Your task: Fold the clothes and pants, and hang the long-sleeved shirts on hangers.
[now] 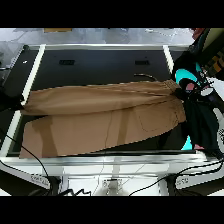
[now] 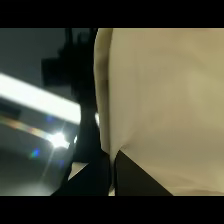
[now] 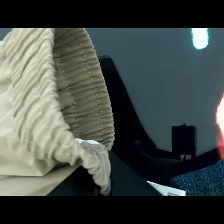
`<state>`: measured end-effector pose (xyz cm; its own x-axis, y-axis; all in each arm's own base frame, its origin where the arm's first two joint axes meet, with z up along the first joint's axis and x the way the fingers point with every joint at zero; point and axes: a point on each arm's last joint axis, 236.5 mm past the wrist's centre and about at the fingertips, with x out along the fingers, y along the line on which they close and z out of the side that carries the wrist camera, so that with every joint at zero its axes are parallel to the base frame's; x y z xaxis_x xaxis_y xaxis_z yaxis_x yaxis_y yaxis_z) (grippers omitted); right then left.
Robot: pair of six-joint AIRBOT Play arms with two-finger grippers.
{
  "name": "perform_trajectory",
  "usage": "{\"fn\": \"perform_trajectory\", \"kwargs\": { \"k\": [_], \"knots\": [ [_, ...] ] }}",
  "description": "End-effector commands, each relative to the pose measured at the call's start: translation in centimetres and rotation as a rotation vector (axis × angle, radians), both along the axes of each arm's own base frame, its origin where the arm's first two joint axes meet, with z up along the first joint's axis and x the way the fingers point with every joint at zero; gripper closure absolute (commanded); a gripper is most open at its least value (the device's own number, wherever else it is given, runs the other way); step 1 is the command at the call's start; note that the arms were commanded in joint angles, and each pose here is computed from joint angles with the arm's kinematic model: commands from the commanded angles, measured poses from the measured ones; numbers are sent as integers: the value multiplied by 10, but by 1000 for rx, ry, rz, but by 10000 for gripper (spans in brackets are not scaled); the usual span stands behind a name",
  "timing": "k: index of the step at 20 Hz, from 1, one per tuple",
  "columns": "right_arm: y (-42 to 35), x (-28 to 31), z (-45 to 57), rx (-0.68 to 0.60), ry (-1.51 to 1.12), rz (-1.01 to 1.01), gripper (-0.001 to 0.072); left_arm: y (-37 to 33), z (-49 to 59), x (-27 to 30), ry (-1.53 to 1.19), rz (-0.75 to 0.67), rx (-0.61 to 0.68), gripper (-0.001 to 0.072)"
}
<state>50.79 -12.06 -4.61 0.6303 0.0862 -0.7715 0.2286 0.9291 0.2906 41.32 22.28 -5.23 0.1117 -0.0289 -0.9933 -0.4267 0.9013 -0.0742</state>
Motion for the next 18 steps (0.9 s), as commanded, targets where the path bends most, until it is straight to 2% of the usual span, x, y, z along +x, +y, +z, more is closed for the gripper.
{"fn": "perform_trajectory", "kwargs": {
  "k": [1, 5, 6, 7, 8, 9, 10, 13, 14, 15, 16, 17, 18],
  "knots": [
    [-1, 0, -3, -5, 4, -3, 685, -1, -27, -6, 48, 40, 4, 693],
    [-6, 5, 1, -18, -20, -22, 683, 6, -26, 7, -7, 79, 30, 679],
    [-9, 7, 2, -22, -30, -31, 675, 5, -26, 6, -4, 78, 29, 553],
    [-9, 7, 4, -24, -34, -32, 529, 3, -24, 6, -4, 79, 20, 224],
    [-9, 7, 6, -24, -36, -31, 331, 1, -20, 8, -15, 80, 15, -9],
    [-8, 6, 11, -25, -41, -28, 101, -1, -11, 10, -34, 79, 15, 7],
    [-9, 6, 19, -36, -53, -25, 33, -2, -1, 12, -54, 76, 26, 7],
    [-17, -7, 51, -162, -59, 34, 40, 0, 44, 16, -142, 38, 79, 9],
    [-23, -18, 58, -195, -30, 42, 88, -2, 61, 17, -171, 7, 100, 10],
    [-31, -35, 62, -202, 20, 26, 272, -2, 79, 16, -204, -24, 125, 18],
    [-37, -53, 66, -196, 69, 19, 493, -1, 99, 18, -250, -50, 159, 123],
    [-44, -74, 68, -168, 116, 5, 620, 1, 122, 22, -312, -67, 201, 255],
    [-50, -93, 71, -135, 160, -10, 624, 2, 149, 28, -391, -71, 243, 376]
  ]
}}
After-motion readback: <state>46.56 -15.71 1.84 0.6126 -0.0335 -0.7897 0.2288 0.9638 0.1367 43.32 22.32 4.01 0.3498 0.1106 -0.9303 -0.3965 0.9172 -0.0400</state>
